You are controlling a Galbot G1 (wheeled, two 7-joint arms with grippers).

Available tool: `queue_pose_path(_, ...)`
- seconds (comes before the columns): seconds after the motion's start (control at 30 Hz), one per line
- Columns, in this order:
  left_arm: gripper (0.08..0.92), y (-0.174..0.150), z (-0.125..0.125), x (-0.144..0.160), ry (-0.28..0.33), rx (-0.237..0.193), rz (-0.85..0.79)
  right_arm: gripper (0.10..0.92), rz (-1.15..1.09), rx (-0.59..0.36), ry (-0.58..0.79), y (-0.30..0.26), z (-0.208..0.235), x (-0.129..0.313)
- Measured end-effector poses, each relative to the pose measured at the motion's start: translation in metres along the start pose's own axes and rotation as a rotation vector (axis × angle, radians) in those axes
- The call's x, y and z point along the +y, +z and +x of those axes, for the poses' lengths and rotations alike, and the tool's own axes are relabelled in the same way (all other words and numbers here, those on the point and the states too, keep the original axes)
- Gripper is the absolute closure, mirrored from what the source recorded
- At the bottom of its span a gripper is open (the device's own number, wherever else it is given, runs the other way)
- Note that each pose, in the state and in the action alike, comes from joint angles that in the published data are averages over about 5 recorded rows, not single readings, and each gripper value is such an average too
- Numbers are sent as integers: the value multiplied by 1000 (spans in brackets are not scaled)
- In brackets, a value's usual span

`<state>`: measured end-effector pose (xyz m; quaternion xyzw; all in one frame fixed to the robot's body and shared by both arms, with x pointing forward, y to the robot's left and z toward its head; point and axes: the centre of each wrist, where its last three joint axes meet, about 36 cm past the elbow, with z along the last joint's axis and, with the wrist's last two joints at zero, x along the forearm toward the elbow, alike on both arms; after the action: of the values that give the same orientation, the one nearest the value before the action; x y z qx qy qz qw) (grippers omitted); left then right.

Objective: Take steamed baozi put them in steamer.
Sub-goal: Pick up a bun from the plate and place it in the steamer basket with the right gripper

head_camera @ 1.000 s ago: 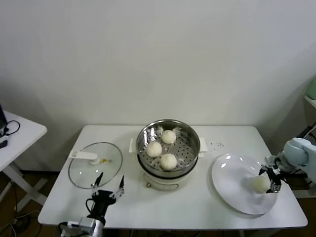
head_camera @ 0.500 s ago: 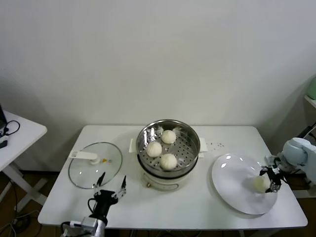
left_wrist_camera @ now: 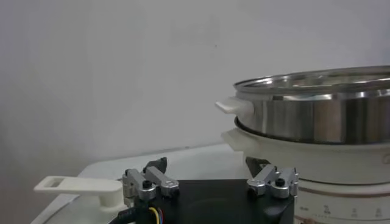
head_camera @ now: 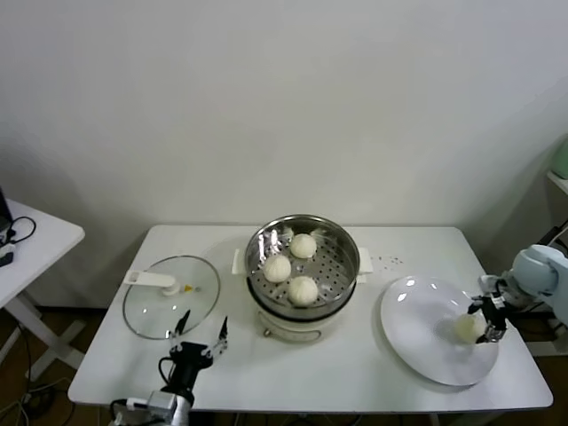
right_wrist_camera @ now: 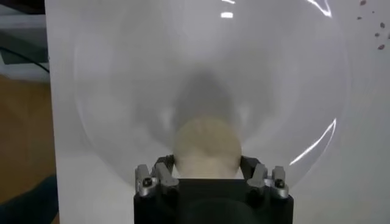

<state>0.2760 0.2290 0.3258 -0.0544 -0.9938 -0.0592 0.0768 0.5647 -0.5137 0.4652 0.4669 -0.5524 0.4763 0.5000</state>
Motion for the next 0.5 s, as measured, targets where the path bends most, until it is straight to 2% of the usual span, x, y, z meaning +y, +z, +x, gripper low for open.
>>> queue_pose_path(0.23,177,-3,-2,-1,3,-12,0,318,-41,-72,25,-14,28,-17)
queue_pose_path(0.5,177,-6,-2,-1,12,-26,1,318,-56,-183,81,-51,90,-53)
